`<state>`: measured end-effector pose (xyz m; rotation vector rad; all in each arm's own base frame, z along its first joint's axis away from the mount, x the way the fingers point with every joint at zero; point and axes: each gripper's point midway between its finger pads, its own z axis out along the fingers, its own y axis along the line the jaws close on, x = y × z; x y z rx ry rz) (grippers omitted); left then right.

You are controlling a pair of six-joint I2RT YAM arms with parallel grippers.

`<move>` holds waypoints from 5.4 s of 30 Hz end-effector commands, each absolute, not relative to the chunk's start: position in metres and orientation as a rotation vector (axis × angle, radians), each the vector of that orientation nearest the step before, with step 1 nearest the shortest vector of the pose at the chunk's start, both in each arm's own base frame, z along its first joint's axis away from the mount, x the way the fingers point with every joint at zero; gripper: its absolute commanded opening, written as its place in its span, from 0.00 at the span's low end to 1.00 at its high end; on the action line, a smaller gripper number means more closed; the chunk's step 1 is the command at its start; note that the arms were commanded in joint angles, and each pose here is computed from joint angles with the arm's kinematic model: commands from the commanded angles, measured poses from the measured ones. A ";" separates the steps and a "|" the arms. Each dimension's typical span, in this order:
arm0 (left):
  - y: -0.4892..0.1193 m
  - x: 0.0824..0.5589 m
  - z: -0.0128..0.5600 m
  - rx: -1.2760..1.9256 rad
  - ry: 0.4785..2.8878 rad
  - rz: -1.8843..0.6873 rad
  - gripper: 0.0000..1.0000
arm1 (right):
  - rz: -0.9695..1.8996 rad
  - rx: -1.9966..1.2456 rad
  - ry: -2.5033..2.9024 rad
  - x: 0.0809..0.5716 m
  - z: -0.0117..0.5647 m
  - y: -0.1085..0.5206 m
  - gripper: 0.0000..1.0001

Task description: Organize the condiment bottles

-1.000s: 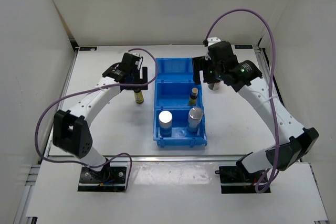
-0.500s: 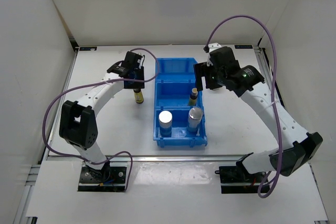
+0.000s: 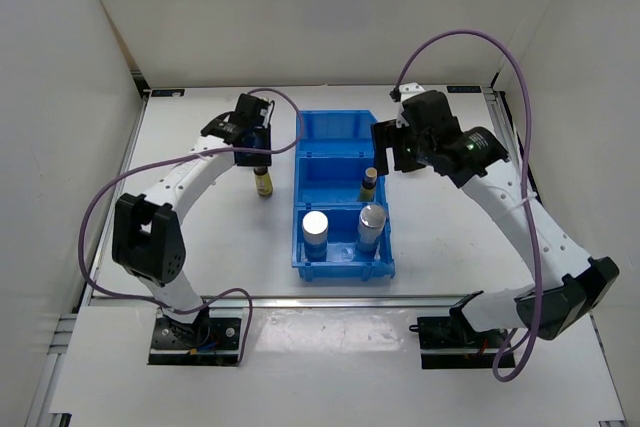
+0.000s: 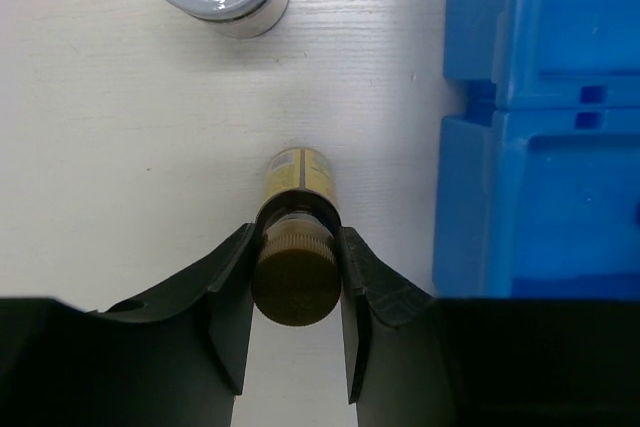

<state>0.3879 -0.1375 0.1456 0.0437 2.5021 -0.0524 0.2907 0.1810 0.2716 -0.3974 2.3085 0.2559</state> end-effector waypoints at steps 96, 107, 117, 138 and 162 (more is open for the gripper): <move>-0.063 0.320 0.206 -0.032 2.146 0.116 1.00 | -0.043 -0.183 2.347 0.486 0.216 0.143 0.06; -0.064 0.322 0.206 -0.029 2.156 0.121 1.00 | 0.097 -0.390 2.289 0.506 0.205 0.221 0.12; -0.060 0.322 0.205 -0.025 2.168 0.155 1.00 | 0.134 -0.438 2.375 0.520 0.150 0.238 0.17; -0.058 0.332 0.203 -0.075 2.188 0.154 1.00 | 0.028 -0.336 2.231 0.501 0.265 0.199 1.00; -0.124 0.533 0.107 -0.140 2.473 -0.255 1.00 | 0.360 -0.411 2.339 0.356 0.254 0.176 1.00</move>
